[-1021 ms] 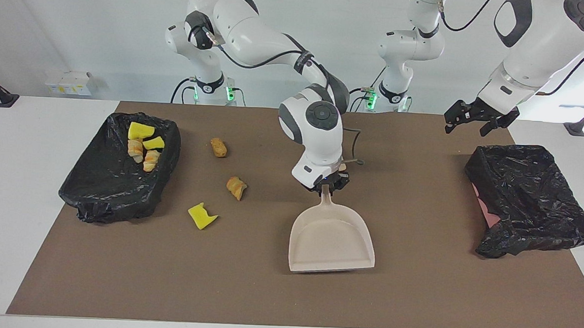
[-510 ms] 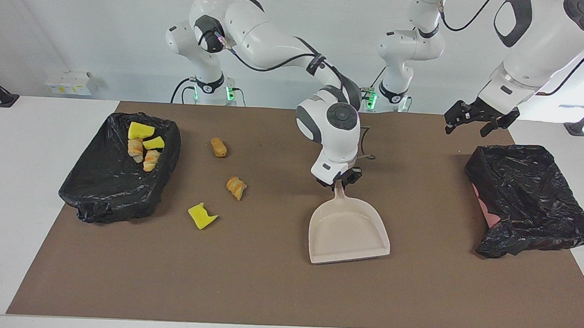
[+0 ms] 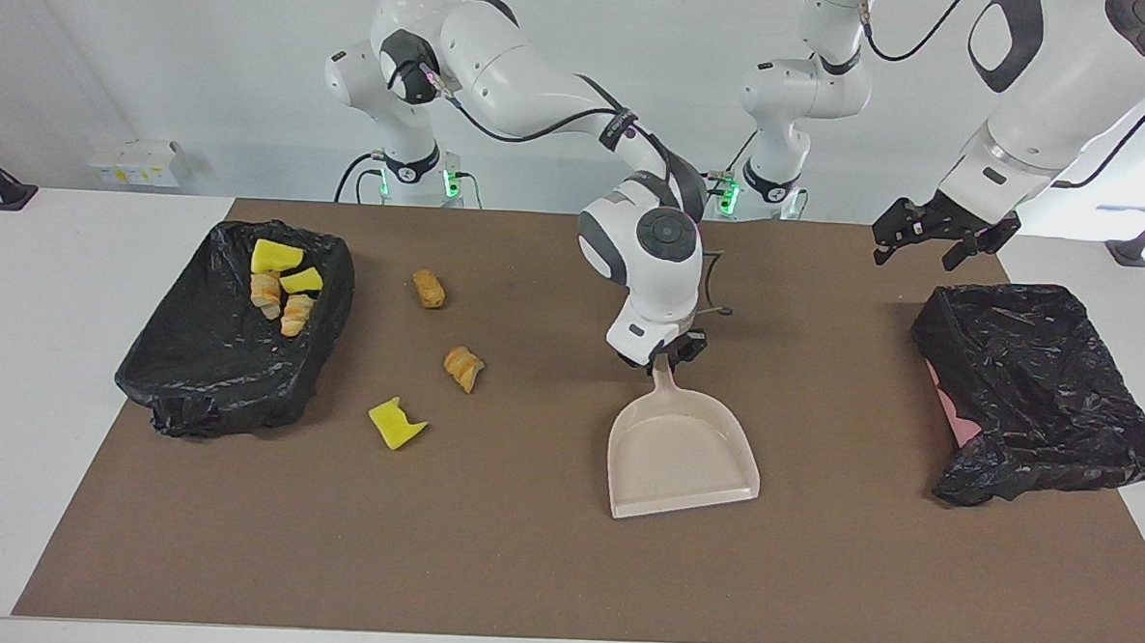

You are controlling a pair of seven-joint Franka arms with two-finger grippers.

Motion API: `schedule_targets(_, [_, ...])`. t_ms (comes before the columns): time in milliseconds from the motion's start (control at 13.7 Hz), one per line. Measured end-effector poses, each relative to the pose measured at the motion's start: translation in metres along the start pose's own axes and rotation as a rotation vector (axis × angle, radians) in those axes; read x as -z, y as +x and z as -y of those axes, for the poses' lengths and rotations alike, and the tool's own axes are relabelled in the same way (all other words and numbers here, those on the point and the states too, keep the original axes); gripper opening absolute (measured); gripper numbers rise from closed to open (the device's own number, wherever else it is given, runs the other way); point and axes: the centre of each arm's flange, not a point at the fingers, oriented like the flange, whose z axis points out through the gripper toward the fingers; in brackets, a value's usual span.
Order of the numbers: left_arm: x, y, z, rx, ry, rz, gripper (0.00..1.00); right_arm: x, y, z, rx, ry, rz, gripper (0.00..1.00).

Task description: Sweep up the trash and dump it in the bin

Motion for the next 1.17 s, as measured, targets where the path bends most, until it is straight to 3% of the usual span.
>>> schedule_targets(146, [-0.002,0.001,-0.002,-0.003,0.0,0.002,1.0,0.007,0.004,-0.006,-0.009,0.001,-0.007,0.55])
schedule_targets(438, [-0.014,0.013,-0.009,-0.014,-0.012,-0.016,1.0,0.047,-0.01,-0.008,-0.021,0.0,-0.006,0.65])
schedule_targets(656, [-0.035,0.028,-0.03,-0.012,-0.02,-0.014,1.0,0.057,-0.051,0.004,-0.024,-0.025,0.029,0.68])
schedule_targets(948, [-0.073,0.049,-0.085,0.024,-0.019,-0.008,1.0,0.039,-0.128,0.032,0.012,-0.067,0.108,0.68])
schedule_targets(1167, [-0.098,0.06,-0.125,0.09,-0.022,-0.02,1.0,0.026,-0.167,0.034,0.025,-0.068,0.155,0.68])
